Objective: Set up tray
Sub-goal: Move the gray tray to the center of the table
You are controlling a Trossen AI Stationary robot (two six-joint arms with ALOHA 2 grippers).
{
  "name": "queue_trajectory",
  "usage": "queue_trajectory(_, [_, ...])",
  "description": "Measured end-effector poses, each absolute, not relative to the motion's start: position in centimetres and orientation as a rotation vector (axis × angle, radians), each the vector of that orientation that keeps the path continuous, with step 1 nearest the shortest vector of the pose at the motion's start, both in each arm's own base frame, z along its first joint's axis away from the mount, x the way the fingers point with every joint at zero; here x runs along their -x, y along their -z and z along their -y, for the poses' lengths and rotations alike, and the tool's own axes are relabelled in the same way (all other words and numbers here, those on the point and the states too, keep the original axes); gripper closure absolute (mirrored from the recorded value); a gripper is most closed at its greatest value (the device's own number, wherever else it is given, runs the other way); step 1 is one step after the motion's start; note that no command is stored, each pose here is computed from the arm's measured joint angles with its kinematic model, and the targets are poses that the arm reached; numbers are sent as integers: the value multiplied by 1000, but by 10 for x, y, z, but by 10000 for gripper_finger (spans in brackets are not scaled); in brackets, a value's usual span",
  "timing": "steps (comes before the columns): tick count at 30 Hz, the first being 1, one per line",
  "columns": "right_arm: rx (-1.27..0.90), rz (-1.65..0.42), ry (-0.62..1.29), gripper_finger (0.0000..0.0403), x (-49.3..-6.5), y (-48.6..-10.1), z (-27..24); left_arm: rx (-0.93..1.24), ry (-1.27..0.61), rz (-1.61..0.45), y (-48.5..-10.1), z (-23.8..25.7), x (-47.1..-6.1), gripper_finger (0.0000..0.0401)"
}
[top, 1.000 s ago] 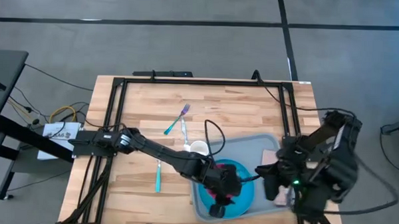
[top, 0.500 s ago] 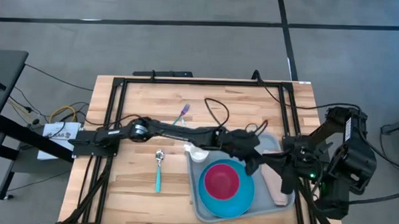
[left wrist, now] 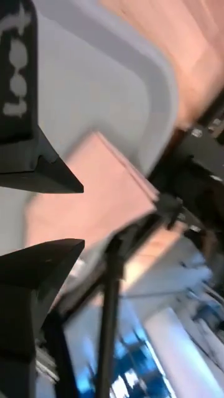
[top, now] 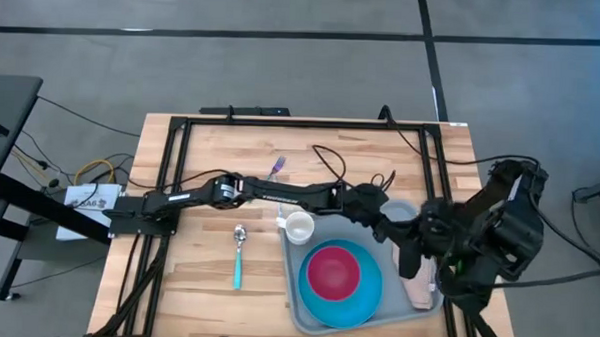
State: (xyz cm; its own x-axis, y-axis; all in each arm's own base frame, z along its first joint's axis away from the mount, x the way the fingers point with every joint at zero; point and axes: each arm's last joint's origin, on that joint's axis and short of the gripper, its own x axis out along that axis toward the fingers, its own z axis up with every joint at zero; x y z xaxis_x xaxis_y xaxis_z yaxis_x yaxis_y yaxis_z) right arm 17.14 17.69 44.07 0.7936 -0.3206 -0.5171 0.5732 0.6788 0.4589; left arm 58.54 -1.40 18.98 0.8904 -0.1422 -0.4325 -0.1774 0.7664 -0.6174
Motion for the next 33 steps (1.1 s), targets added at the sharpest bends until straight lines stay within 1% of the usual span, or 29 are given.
queue_trajectory(4, [-645, -452, 523, 351, -174, -437, -179, 640, -71, -588, -179, 10, -580, 286])
queue_trajectory(8, [-683, -583, 464, 351, -169, -435, -184, 656, -35, -573, -186, 0, -581, 286])
queue_trajectory(11, [-691, -669, 405, 351, -161, -432, -196, 666, -15, -540, -196, -9, -581, 296])
queue_trajectory(15, [-692, -747, 393, 351, -147, -417, -213, 613, -63, -536, -226, -26, -569, 330])
queue_trajectory(19, [-737, -780, 469, 351, -129, -392, -224, 496, -116, -600, -261, -33, -548, 387])
queue_trajectory(20, [-730, -797, 483, 351, -125, -383, -228, 467, -117, -614, -269, -32, -542, 394])
queue_trajectory(23, [-739, -877, 567, 351, -117, -358, -232, 391, -85, -641, -302, -16, -523, 395])
queue_trajectory(27, [-737, -947, 663, 351, -111, -327, -234, 295, -24, -688, -349, 21, -486, 400])
queue_trajectory(30, [-728, -975, 677, 351, -108, -310, -237, 234, -10, -709, -376, 60, -457, 401])
queue_trajectory(33, [-712, -1060, 671, 351, -108, -292, -239, 187, -2, -720, -396, 106, -427, 401])
